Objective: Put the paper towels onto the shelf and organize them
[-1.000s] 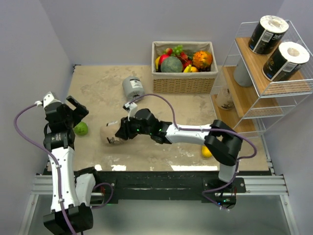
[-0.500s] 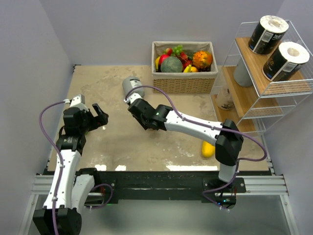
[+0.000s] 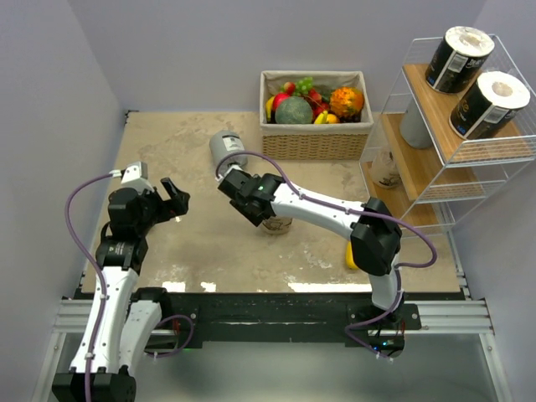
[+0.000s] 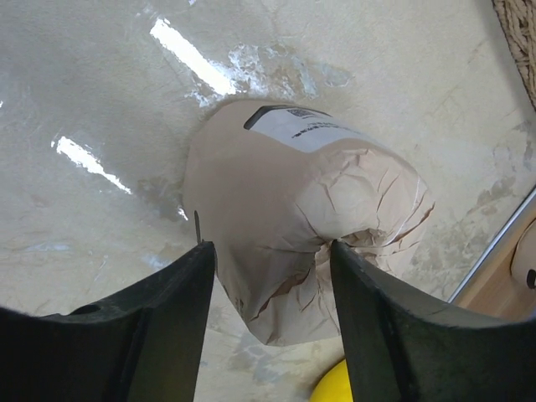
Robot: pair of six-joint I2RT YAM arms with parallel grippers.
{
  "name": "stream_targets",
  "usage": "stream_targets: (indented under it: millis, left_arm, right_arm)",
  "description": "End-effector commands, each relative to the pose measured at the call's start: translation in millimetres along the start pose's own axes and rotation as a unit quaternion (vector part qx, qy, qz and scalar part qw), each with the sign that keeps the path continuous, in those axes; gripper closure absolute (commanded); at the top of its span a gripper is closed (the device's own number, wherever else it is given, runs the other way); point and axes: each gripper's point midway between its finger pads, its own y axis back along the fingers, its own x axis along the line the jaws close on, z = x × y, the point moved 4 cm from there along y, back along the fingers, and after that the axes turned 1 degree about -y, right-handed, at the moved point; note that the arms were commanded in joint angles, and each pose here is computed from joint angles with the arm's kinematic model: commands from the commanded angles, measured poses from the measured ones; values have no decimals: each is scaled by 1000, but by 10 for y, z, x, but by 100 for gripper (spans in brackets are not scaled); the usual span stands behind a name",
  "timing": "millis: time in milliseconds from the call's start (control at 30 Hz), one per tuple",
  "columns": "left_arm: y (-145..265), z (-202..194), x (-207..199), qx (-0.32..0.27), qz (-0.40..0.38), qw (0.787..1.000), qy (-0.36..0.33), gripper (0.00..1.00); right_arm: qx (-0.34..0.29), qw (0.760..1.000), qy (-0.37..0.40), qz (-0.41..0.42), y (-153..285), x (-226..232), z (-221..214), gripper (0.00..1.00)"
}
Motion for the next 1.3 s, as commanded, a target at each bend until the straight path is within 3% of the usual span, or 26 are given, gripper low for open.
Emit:
stream_targets:
  millis: [0, 600, 833, 1000, 1267]
  left_arm:
    - [61, 101, -95, -29, -17, 999, -19, 3]
    - [56, 96, -84, -29, -6, 999, -19, 3]
    - [39, 80, -68, -25, 0, 1000, -18, 3]
    - [37, 80, -63, -24, 4, 1000, -18, 3]
    - [35, 70, -55, -22, 6, 1000, -16, 2]
  right_arm:
    - [-32, 999, -28, 12, 186, -147, 169, 38]
    - [-22, 992, -81, 90, -77, -107, 19, 42]
    - [-8, 993, -73, 95, -191, -42, -72, 51]
    - [-14, 995, -61, 74, -132, -144, -95, 57]
    - [3, 998, -45, -32, -23, -648, -185, 64]
